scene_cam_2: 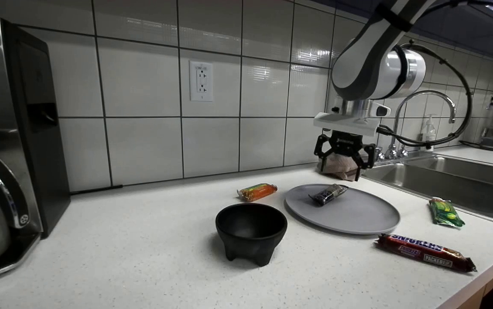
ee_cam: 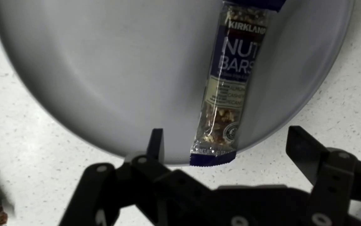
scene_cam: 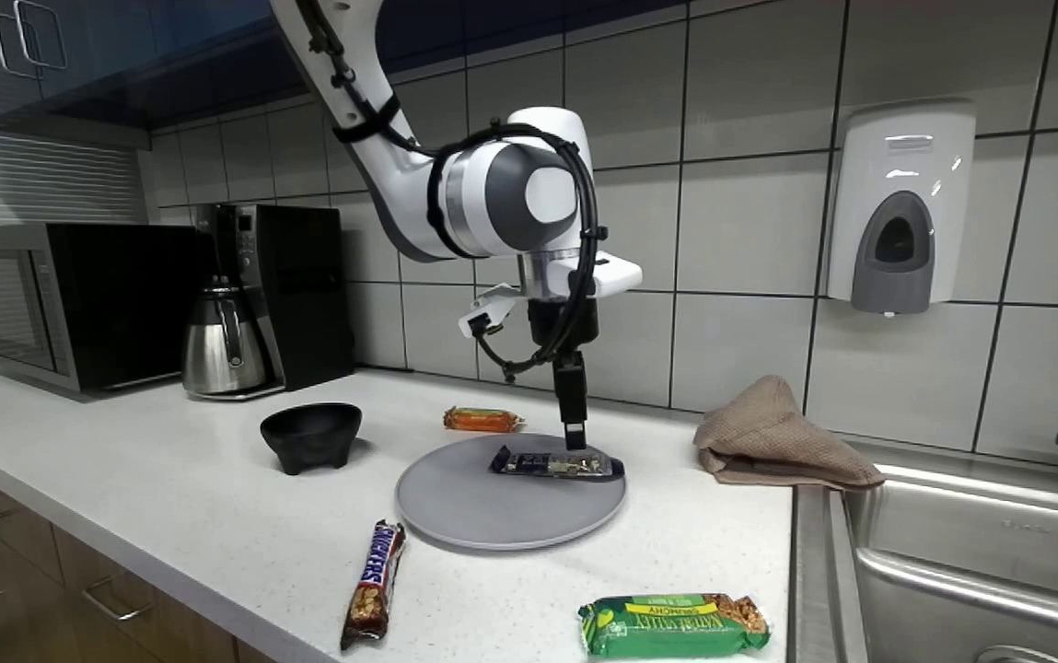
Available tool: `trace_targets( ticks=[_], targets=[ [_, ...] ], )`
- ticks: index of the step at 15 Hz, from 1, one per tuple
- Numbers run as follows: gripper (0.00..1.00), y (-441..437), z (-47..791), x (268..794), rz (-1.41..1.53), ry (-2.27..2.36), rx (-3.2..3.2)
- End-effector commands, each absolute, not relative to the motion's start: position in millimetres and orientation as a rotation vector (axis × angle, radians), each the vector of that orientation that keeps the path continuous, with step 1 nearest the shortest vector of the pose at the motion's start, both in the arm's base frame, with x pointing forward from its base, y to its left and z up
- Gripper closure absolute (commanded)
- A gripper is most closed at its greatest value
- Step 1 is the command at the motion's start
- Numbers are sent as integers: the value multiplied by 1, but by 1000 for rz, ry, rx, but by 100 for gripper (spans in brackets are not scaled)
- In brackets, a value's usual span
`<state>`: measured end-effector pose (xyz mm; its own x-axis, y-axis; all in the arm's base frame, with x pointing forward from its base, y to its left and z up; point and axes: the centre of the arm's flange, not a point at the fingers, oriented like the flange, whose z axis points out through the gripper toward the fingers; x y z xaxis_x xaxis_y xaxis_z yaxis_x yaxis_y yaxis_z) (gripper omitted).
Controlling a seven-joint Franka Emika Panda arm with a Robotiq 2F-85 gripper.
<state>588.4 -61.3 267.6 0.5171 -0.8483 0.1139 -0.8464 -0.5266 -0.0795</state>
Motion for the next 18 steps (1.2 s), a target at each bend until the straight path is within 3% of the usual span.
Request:
trace_targets(
  ticks=[1, 18],
  targets=[
    [0, -80, 283, 568, -162, 1450, -2754],
    [0, -143, 285, 504, -83, 1516, -2764]
  ],
)
